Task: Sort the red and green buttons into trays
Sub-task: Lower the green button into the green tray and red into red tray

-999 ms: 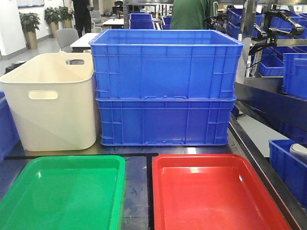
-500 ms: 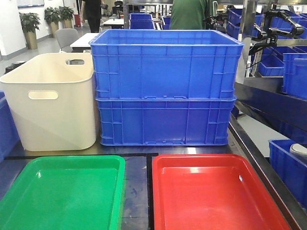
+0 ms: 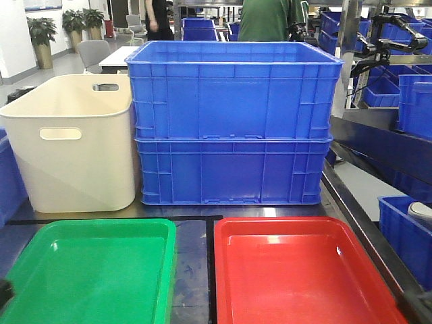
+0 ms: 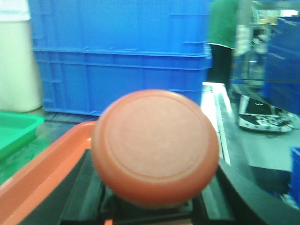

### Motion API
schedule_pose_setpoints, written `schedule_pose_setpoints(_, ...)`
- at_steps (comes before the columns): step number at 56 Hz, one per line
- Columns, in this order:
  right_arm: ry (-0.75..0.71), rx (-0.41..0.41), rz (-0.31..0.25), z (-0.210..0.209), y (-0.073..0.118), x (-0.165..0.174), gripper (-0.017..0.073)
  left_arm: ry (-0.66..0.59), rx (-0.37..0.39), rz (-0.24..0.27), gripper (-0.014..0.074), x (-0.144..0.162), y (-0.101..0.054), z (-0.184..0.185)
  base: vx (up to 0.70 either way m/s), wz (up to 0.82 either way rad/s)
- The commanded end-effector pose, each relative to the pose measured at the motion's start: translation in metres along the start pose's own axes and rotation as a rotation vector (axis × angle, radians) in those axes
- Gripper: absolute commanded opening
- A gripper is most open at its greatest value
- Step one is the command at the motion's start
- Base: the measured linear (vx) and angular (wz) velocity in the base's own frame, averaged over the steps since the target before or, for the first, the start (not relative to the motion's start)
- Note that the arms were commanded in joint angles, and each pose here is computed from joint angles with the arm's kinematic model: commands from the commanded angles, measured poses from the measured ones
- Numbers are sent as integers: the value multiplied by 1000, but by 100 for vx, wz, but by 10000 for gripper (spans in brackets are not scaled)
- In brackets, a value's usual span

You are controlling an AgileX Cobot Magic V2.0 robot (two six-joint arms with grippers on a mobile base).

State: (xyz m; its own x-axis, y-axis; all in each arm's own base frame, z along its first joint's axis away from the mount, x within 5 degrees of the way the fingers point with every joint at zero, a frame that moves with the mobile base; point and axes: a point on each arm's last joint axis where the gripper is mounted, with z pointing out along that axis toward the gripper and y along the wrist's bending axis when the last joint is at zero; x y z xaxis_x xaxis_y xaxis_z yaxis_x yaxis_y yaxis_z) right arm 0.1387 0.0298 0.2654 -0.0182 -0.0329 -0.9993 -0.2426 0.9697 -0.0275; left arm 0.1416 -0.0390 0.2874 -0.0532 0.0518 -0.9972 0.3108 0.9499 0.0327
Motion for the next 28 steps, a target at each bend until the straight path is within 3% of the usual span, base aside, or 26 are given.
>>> schedule_pose_setpoints(1,-105,-74,-56,29,4,-20,-8,-60,67,-17,0,-20,-2,29,0,0)
schedule_pose_setpoints(5,-86,-116,-72,54,5,-22,-8,0,72,-27,0,-19,1,58,0,0)
schedule_pose_setpoints(12,-116,-186,-3,98,6,-23,-8,54,100,-44,1,-14,3,102,0,0)
schedule_pose_setpoints(18,-107,-274,5,137,11,-9,-8,54,149,-67,3,-3,2,133,0,0)
schedule_pose_setpoints(28,-45,-354,12,171,15,17,-3,76,201,-100,15,21,-1,158,0,0)
